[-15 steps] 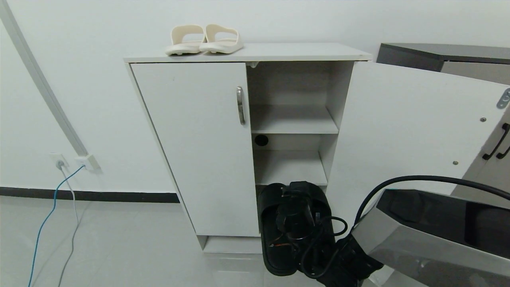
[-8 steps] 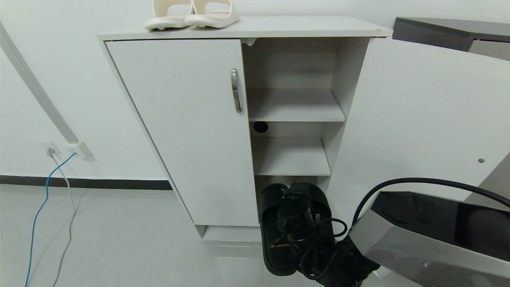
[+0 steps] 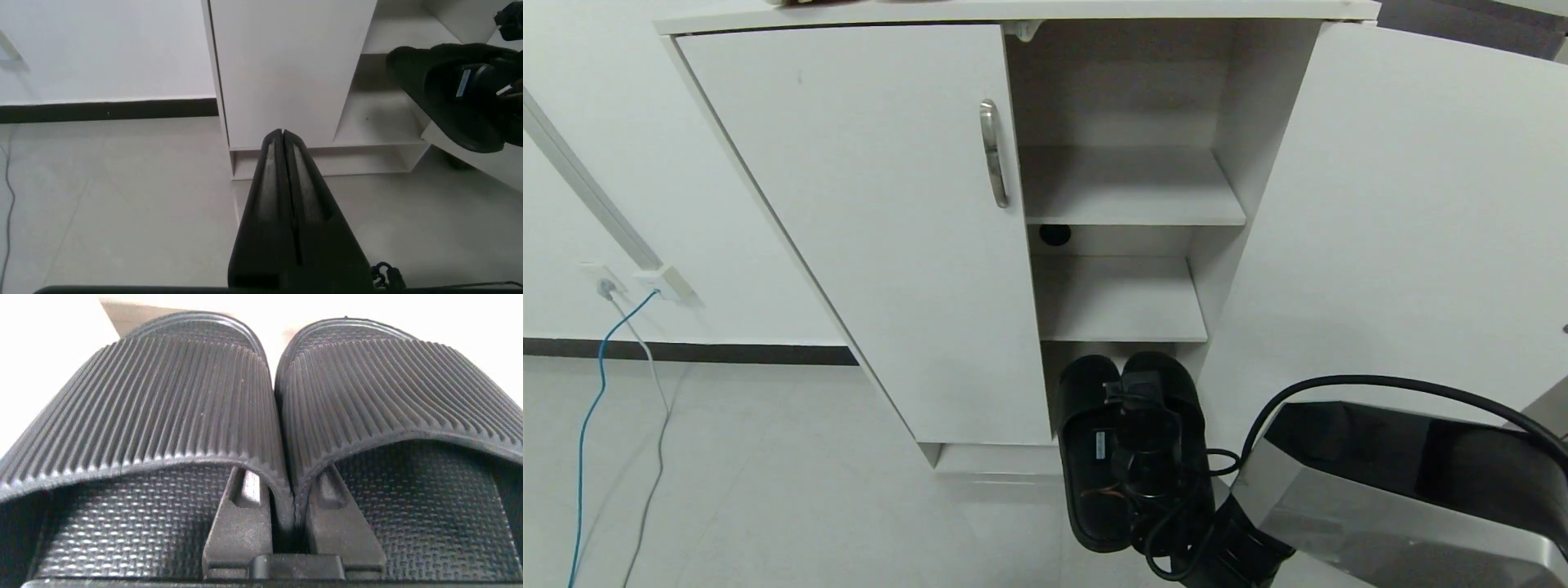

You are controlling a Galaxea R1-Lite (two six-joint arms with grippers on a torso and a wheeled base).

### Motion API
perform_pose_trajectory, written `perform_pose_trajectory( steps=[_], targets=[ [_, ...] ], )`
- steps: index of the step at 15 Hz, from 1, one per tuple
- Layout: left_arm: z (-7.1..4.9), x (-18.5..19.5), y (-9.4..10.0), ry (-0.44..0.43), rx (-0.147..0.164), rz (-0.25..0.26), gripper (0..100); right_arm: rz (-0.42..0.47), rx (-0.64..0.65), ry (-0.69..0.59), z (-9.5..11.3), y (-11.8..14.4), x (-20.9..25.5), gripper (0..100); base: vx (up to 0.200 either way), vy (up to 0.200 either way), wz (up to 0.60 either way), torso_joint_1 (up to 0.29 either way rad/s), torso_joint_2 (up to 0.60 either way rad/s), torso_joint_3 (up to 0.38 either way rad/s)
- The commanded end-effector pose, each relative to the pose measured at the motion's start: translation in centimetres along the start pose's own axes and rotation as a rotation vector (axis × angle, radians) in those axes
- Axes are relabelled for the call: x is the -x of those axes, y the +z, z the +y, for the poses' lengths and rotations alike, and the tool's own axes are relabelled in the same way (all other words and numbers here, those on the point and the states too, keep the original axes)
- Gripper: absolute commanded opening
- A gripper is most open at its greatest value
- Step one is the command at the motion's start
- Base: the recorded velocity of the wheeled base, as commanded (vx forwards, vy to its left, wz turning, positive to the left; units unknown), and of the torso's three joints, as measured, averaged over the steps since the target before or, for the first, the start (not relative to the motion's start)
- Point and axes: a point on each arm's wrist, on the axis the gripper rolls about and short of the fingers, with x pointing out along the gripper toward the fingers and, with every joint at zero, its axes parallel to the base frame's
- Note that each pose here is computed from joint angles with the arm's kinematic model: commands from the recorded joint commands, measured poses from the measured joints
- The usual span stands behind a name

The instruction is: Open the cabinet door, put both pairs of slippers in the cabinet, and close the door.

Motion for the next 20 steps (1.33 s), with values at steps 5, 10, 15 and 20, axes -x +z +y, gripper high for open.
perform_pose_trajectory(
  steps=[5,10,15,20],
  targets=[
    [0.0,-0.01,0.0,0.0,0.0,0.001,0,-0.045,0.003,-0.003,-0.21,-0.31,-0.16,0,0.0,0.0,0.0,0.0,0.0,0.0],
    [0.0,-0.01,0.0,0.0,0.002,0.001,0,-0.06,0.012,-0.003,-0.24,-0.35,-0.13,0,0.08,0.0,0.0,0.0,0.0,0.0],
    [0.0,-0.01,0.0,0.0,0.002,0.001,0,-0.073,0.013,-0.003,-0.24,-0.18,-0.11,0,0.2,0.0,0.0,-0.002,0.0,0.001],
    [0.01,-0.01,0.0,0.003,0.009,0.001,0,-0.073,0.013,0.002,-0.27,-0.17,-0.16,0,0.16,0.0,0.0,0.003,0.0,0.002]
  ],
)
